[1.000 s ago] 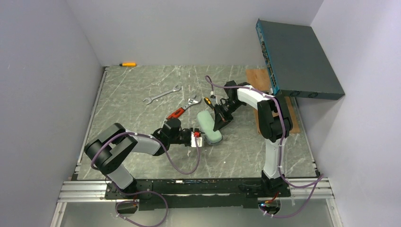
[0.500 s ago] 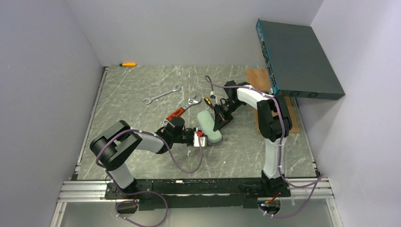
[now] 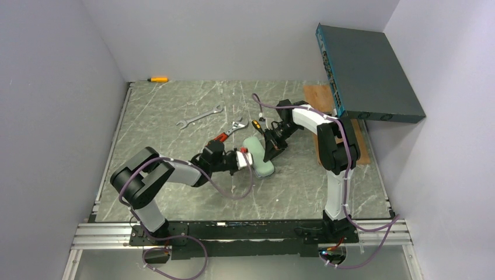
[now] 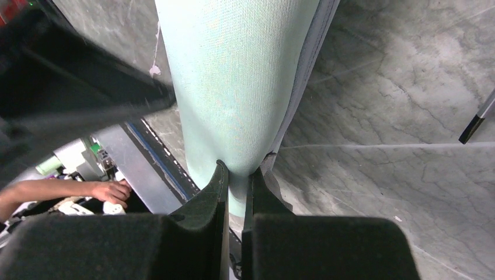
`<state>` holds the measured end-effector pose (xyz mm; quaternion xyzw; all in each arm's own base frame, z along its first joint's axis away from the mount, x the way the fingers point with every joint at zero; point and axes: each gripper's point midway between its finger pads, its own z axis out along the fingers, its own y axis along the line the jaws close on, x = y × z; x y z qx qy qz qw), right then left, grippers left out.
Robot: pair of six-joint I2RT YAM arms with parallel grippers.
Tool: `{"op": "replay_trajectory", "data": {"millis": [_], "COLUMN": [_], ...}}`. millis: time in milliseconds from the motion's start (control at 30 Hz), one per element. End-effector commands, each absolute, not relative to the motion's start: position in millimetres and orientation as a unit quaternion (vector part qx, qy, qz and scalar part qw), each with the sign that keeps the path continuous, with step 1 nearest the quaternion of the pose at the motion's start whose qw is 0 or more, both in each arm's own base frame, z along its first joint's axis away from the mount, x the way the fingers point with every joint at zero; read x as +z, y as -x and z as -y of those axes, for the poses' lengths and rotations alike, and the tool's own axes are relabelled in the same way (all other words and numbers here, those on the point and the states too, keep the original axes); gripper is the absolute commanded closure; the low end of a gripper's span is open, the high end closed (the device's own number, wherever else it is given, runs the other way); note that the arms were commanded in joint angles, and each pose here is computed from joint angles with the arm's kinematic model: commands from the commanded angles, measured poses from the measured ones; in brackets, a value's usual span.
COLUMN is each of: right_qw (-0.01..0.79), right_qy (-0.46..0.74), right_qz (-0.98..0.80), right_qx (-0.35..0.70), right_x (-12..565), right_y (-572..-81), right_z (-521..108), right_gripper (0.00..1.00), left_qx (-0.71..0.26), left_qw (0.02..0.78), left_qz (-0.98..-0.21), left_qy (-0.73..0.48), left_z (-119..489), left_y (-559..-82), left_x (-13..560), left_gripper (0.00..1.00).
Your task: Open the umbrella
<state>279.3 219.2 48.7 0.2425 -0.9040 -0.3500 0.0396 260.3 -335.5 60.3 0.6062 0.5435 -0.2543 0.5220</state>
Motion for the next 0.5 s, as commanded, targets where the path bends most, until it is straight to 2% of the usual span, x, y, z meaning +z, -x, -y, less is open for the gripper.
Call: {"op": "replay_trajectory", "data": {"millis": [0, 233, 467], "right_qw": [0.066, 0.065, 0.035], "right_qy": [-0.299, -0.337, -0.394], "right_qz": [0.911, 0.896, 0.878], "right_qx": [-0.277, -0.283, -0.269], "right_x": [11.9, 10.4, 14.3], "right_y": [-267.4, -261.9, -280.3], "right_z": [-189.1, -184.1, -183.9], "right_gripper": [1.0, 1.0, 1.0], "left_qx": [-0.285, -0.315, -0.35], "left_qw": [0.534, 0.531, 0.507], "left_qz": [-0.665, -0.731, -0.748], "left_qy": [-0.438, -0.289, -0.247], "left_z": [308.7, 281.1, 273.1], "left_y": [-315.9, -362.8, -378.5], "left_x": [84.6, 92.2, 91.5], "left_gripper": [1.0, 1.0, 1.0]}}
